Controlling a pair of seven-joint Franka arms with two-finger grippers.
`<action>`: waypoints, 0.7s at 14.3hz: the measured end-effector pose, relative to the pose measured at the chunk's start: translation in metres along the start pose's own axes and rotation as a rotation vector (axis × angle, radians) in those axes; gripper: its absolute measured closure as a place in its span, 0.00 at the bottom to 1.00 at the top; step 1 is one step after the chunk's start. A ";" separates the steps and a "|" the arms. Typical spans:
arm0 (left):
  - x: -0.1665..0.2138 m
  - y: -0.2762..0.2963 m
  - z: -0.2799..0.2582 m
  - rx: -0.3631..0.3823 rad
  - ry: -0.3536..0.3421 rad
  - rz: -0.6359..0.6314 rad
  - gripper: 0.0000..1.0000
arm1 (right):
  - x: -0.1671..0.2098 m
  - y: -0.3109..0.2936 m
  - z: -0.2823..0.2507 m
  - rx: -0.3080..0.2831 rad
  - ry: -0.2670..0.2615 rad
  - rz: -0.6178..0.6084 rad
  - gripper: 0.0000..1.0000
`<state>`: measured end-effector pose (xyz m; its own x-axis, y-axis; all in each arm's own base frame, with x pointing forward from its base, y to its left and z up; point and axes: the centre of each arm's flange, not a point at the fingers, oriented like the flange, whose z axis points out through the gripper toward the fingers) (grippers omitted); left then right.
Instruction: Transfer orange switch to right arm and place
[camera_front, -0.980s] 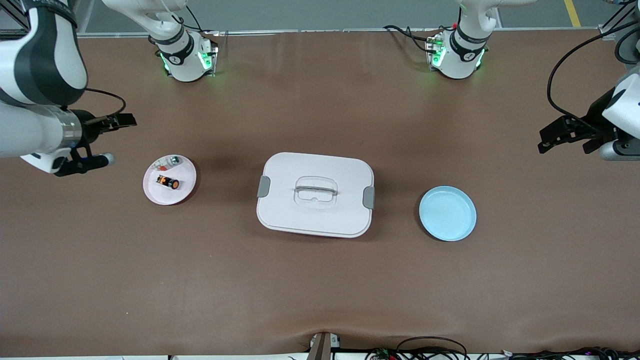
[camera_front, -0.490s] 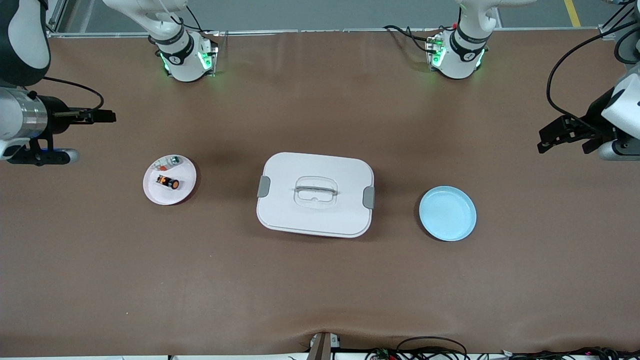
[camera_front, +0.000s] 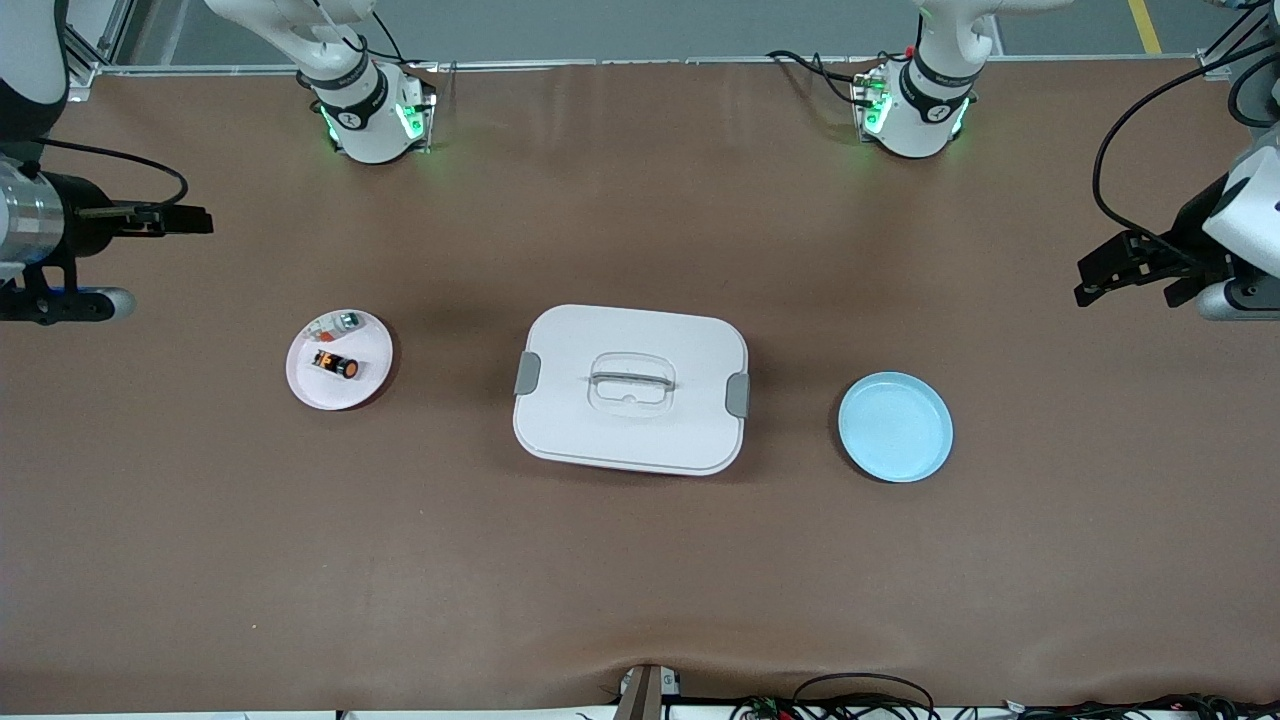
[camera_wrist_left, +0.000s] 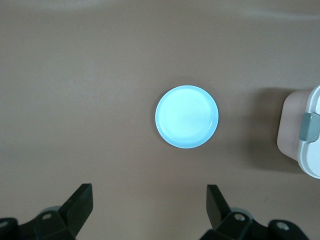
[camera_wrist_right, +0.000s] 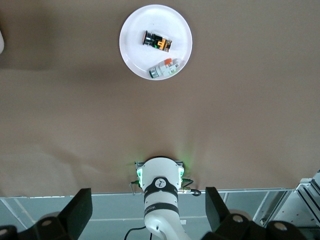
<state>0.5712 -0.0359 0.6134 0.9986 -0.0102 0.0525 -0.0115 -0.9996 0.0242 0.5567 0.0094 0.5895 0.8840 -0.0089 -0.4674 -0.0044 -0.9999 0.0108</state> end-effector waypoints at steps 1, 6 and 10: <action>0.000 0.000 0.000 0.000 0.000 0.000 0.00 | 0.000 0.000 -0.003 0.001 0.014 0.000 0.00; 0.000 0.000 0.000 0.000 0.000 0.000 0.00 | 0.000 0.002 -0.015 0.008 0.072 0.002 0.00; 0.000 0.000 0.000 0.000 0.000 0.000 0.00 | -0.011 0.007 -0.032 0.038 0.112 0.003 0.00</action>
<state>0.5712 -0.0360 0.6135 0.9986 -0.0102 0.0527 -0.0115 -0.9996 0.0242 0.5624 0.0028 0.6229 0.9308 -0.0130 -0.3654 -0.0227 -0.9995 -0.0224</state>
